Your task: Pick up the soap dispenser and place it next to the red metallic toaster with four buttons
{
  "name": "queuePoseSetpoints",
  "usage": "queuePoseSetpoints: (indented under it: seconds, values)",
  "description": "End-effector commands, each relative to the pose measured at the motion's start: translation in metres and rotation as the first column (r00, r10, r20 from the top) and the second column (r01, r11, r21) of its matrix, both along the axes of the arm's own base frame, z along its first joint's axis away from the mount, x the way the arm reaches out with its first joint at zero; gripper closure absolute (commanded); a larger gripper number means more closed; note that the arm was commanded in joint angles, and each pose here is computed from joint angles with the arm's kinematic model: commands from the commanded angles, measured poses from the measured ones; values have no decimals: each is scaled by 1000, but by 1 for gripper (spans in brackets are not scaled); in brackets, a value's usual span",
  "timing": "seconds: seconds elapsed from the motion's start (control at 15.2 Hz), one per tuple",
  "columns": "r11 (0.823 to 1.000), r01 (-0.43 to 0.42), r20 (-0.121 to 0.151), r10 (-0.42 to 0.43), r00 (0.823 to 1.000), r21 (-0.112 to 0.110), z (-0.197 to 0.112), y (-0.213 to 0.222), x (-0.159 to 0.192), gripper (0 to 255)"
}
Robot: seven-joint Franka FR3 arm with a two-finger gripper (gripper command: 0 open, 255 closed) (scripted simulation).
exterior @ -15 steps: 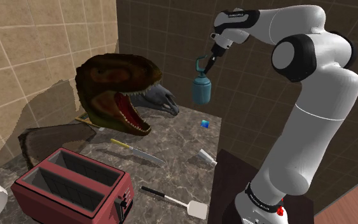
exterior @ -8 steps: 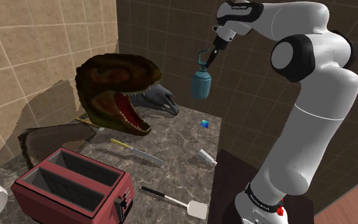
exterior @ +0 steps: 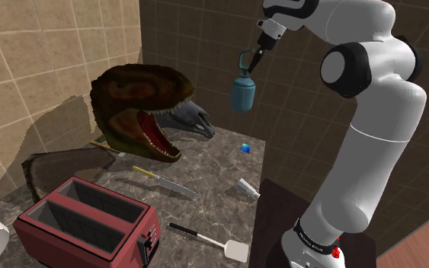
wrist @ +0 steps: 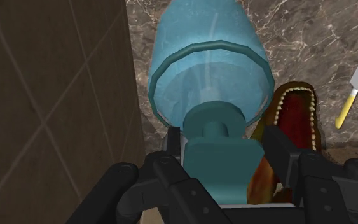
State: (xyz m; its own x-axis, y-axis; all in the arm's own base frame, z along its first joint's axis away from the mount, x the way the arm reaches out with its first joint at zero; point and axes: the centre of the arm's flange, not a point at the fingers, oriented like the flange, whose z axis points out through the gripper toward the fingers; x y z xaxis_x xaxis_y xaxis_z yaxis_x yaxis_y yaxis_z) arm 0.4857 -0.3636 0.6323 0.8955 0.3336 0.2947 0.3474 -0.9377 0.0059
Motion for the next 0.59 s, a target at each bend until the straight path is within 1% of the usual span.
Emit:
queuePoseSetpoints:
  seconds: [0.0, 0.26, 0.33, 0.53]
  values:
    - [1000, 0, 1, 0, 1000, 0, 12, -1, 0, 255]
    - [1000, 0, 1, 0, 1000, 0, 33, -1, 0, 255]
    - [1000, 0, 1, 0, 1000, 0, 33, -1, 0, 255]
    - [1000, 0, 1, 0, 1000, 0, 33, 38, -8, 255]
